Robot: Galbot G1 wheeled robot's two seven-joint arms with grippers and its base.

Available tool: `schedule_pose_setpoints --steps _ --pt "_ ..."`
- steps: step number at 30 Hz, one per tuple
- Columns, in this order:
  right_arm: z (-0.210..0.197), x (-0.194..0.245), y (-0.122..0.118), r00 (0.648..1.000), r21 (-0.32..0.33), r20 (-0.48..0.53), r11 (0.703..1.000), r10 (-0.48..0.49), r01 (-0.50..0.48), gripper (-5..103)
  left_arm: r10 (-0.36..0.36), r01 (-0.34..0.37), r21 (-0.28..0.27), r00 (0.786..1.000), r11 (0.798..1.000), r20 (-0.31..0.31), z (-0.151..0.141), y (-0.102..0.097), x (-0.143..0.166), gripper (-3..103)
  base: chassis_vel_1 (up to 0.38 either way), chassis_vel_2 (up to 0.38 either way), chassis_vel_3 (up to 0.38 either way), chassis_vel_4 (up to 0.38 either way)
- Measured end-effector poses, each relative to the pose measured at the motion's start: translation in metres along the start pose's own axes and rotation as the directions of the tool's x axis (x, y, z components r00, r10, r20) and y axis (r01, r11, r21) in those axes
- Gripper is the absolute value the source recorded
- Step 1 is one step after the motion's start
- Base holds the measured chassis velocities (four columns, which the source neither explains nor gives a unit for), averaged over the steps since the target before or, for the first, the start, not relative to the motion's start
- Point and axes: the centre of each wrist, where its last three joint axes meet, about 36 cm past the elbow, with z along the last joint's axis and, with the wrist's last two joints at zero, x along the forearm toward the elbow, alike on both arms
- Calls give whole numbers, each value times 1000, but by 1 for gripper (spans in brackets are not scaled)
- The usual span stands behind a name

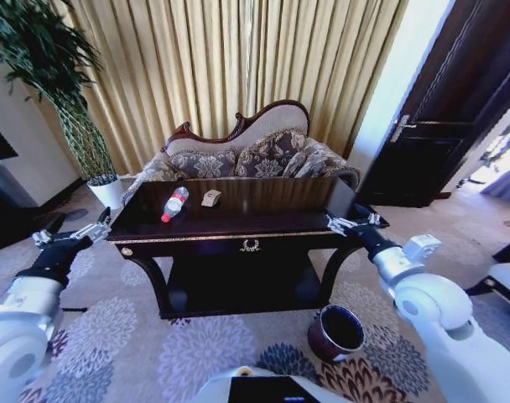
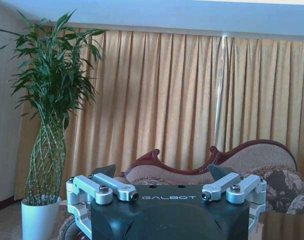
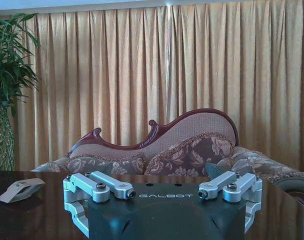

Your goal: Move to the front of the table and place the trash on the table into the trash bin.

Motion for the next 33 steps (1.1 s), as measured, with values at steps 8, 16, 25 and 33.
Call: schedule_pose_setpoints --steps 8,16,25,33 --pt "-1 0 2 1000 2 2 1000 -9 9 100 1 -1 0 1000 1000 -2 1 0 0 100 -114 107 105 -105" --pt "-2 -1 1 1000 4 2 1000 -10 10 100 3 -3 2 1000 1000 -2 1 -1 0 100 -91 110 101 -100" --pt "-3 -2 1 1000 7 -5 1000 -14 14 100 2 -2 5 1000 1000 -1 1 -1 0 100 -105 115 114 -107" --pt "-8 -5 6 995 -13 -26 996 -94 94 100 -17 17 0 1000 1000 14 -2 3 1 100 -88 100 83 -96"
